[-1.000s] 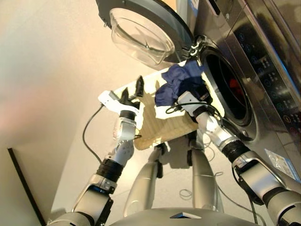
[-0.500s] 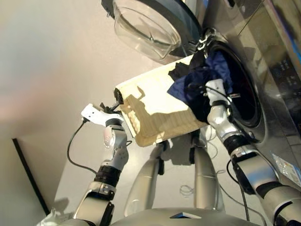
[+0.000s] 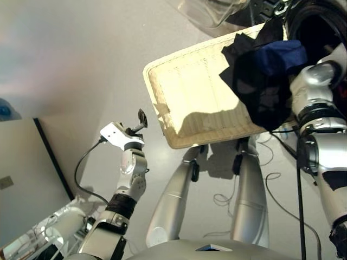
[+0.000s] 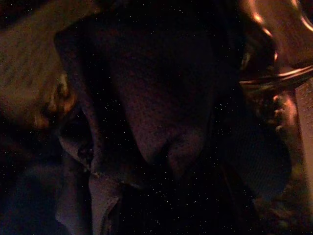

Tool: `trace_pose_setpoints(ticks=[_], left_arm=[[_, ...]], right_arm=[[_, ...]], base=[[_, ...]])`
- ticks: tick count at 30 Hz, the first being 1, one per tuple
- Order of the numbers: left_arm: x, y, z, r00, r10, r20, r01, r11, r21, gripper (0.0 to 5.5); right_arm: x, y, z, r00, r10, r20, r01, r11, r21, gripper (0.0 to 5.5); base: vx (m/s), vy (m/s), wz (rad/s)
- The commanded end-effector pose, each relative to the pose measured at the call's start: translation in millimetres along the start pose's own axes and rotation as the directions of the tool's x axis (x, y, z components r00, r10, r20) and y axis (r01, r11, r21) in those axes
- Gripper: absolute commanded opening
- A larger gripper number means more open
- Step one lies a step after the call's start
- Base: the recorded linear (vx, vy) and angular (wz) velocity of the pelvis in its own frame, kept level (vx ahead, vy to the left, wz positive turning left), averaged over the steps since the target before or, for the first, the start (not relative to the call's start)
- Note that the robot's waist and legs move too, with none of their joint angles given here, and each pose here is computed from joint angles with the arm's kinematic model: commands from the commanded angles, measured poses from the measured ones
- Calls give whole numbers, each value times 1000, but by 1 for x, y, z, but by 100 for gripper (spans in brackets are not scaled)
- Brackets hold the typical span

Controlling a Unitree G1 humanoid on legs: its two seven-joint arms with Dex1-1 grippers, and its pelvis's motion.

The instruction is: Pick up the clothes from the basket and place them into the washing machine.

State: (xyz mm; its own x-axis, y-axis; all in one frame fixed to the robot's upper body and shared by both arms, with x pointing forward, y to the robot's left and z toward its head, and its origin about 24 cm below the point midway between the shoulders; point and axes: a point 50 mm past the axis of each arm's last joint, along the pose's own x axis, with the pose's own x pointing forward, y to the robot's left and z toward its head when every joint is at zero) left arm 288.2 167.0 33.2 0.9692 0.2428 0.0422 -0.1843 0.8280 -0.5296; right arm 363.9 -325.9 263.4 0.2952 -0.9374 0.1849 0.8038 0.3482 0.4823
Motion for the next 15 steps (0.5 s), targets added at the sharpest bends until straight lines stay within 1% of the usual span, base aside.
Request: trace_pose_setpoints(ticks=[1, 3, 5, 6, 7, 8, 10, 12, 13, 14, 15], left_arm=[[-4, 25, 9, 998, 51, 43, -52, 998, 27, 550], [-4, 24, 7, 999, 42, 35, -43, 998, 37, 550], [-3, 21, 9, 999, 24, 45, -26, 999, 45, 550], [-2, 21, 9, 999, 15, 51, -17, 998, 53, 550], [-1, 22, 11, 998, 16, 59, -19, 998, 56, 550], [0, 21, 12, 998, 11, 64, -14, 998, 56, 550], [2, 22, 13, 998, 11, 65, -15, 998, 56, 550], [4, 26, 14, 998, 25, 64, -28, 998, 53, 550], [5, 27, 14, 998, 31, 60, -34, 998, 46, 550], [5, 30, 12, 998, 39, 49, -41, 998, 50, 550], [7, 32, 12, 998, 37, 43, -40, 997, 62, 550]], right_arm=[[24, -6, 68, 974, -91, 206, 48, 977, 209, 0], [23, -6, 65, 972, -75, 223, 39, 987, 158, 0], [20, -3, 56, 969, -20, 247, 6, 998, 58, 0], [16, -1, 47, 970, 21, 241, -24, 1000, 9, 58], [15, -1, 41, 969, 59, 240, -51, 998, -39, 449], [13, 2, 34, 970, 118, 213, -107, 992, -62, 550], [5, 6, 13, 963, 229, 140, -214, 970, -114, 550], [-6, 9, -5, 945, 317, 75, -308, 944, -115, 550], [-16, 13, -15, 919, 393, 45, -388, 917, -95, 550], [-28, 15, -30, 869, 495, 8, -491, 864, -114, 550], [-31, 12, -38, 855, 518, -21, -516, 847, -127, 550]], base=[[121, 1, -10], [0, 0, 0], [0, 0, 0], [0, 0, 0], [0, 0, 0], [0, 0, 0], [0, 0, 0], [0, 0, 0], [0, 0, 0], [-27, -52, -111], [0, 0, 0]])
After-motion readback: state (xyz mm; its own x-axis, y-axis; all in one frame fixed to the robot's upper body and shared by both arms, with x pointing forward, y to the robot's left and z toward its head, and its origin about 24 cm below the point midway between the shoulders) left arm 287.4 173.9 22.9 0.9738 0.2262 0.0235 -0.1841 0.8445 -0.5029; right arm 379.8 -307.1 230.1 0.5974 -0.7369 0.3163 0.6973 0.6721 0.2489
